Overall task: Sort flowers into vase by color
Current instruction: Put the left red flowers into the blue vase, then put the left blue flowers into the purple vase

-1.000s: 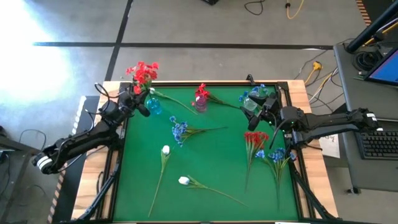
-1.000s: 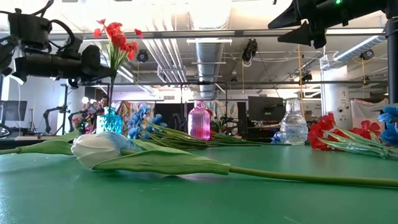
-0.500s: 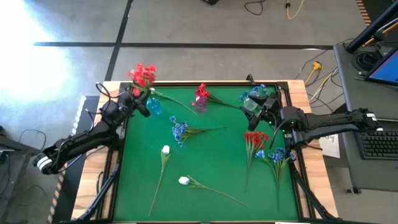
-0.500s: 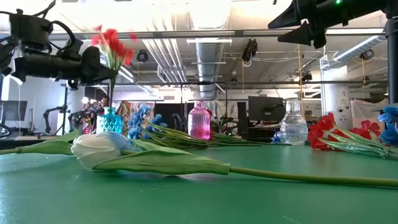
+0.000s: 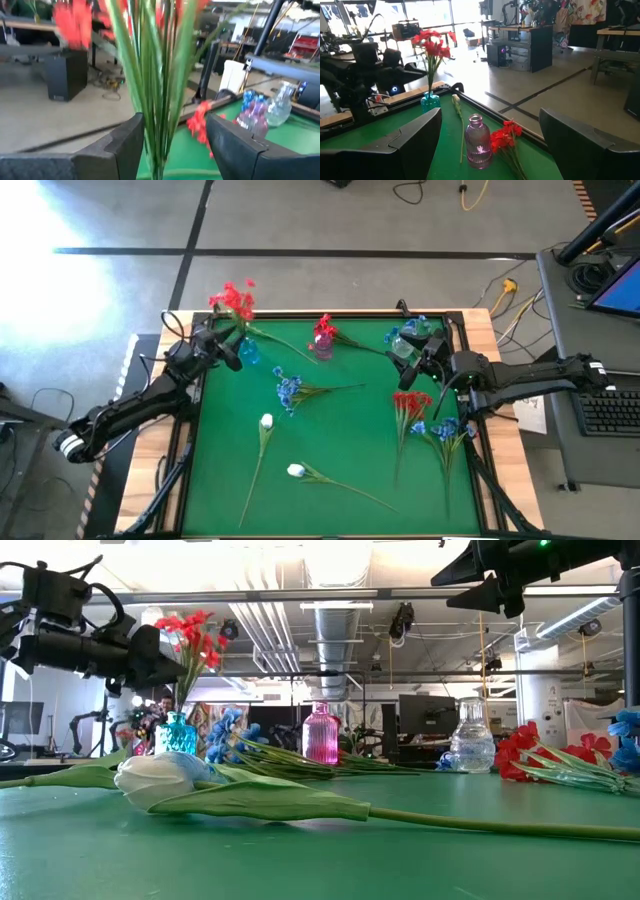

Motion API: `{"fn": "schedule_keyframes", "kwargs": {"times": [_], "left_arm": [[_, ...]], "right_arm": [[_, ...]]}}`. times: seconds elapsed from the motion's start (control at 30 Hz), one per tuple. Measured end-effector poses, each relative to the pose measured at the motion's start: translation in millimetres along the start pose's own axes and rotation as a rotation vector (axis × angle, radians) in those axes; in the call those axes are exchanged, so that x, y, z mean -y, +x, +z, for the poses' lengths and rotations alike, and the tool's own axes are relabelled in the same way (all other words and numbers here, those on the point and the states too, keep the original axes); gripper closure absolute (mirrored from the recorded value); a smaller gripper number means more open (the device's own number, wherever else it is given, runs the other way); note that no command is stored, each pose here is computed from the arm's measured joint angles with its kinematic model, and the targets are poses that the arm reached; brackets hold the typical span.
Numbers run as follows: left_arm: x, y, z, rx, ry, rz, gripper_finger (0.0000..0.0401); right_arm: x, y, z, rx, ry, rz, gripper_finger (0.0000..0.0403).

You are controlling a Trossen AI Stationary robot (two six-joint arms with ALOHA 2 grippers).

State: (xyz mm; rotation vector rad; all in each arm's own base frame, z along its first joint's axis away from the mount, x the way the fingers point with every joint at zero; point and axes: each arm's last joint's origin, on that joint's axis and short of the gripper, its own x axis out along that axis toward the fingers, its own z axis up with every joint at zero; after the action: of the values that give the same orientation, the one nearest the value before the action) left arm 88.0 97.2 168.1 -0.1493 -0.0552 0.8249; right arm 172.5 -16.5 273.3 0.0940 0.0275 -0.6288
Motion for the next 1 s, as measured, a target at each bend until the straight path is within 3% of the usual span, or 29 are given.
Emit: {"fn": "schedule_keyframes", "kwargs": {"times": [0.3,0.47,0.73,1.0], "left_arm": [[-1,-5,-7,-0.085,-0.060,0.007,0.0202],[4,-6,5,-0.146,-0.082,-0.068,0.0202],[13,-19,28,-0.431,-0.089,-0.093,0.0202],[23,-29,53,-0.317,-0.075,-0.176,0.0202]], "right_arm": [[-1,0,3,-0.007,0.079,0.015,0.0077],[-3,-1,12,-0.061,0.131,0.080,0.0077],[-7,4,15,-0.163,0.196,0.047,0.0077],[-8,6,12,-0.307,0.406,0.004,0.0077]]}}
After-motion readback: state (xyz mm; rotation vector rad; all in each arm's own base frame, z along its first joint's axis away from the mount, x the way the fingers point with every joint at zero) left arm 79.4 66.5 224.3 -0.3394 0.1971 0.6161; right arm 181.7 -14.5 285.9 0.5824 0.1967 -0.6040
